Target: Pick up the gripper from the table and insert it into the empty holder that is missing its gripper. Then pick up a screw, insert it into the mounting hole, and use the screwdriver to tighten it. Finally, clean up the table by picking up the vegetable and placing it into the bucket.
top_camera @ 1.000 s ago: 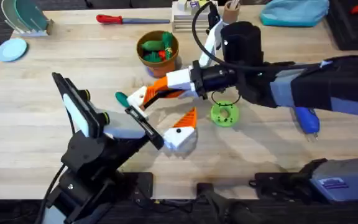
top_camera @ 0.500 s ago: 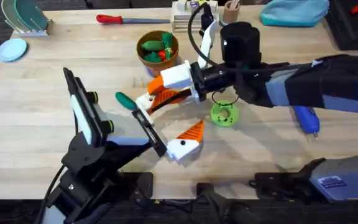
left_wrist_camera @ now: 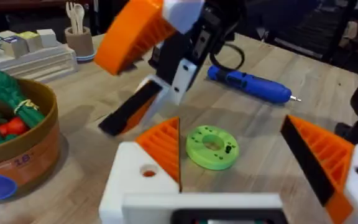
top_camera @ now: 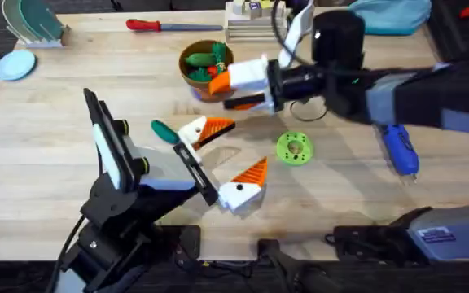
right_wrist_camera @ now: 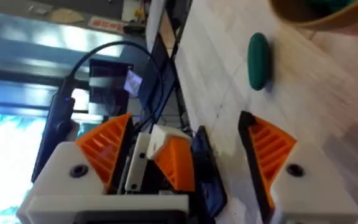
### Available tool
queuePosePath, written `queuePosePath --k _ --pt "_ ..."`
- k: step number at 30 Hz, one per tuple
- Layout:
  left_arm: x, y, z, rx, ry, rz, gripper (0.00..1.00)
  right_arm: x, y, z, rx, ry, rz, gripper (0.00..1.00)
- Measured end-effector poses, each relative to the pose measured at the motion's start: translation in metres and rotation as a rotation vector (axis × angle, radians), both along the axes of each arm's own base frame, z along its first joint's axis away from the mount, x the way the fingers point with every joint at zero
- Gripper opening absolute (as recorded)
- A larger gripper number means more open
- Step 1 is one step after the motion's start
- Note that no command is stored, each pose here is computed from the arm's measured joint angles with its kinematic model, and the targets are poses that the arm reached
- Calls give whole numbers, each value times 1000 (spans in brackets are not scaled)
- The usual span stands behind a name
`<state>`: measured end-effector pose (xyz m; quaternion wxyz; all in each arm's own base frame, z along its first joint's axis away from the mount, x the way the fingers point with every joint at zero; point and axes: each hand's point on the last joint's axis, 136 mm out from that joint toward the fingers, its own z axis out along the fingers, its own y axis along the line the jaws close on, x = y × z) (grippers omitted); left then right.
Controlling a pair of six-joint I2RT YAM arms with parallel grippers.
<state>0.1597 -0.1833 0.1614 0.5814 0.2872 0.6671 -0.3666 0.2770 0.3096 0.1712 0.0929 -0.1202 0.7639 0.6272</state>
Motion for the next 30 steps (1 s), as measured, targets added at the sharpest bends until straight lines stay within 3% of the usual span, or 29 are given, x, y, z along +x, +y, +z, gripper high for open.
queuePosePath --k 2,6,13,17,25,30 --pt "0 0 0 0 0 -2 993 25 -30 6 -120 -43 -108 975" --pt "0 0 0 1 -1 -2 993 29 -64 23 -270 -137 -176 975" --pt "0 0 0 2 -3 -3 993 -29 -130 18 -747 -367 -111 978" --pt "0 0 0 2 -3 -3 993 -60 -163 -5 -982 -371 -1 979" --pt "0 0 0 2 -3 -3 993 -83 -160 -45 -1135 -373 171 982" --pt "0 0 0 2 -3 -3 993 -104 -153 -82 -1180 -350 208 982"
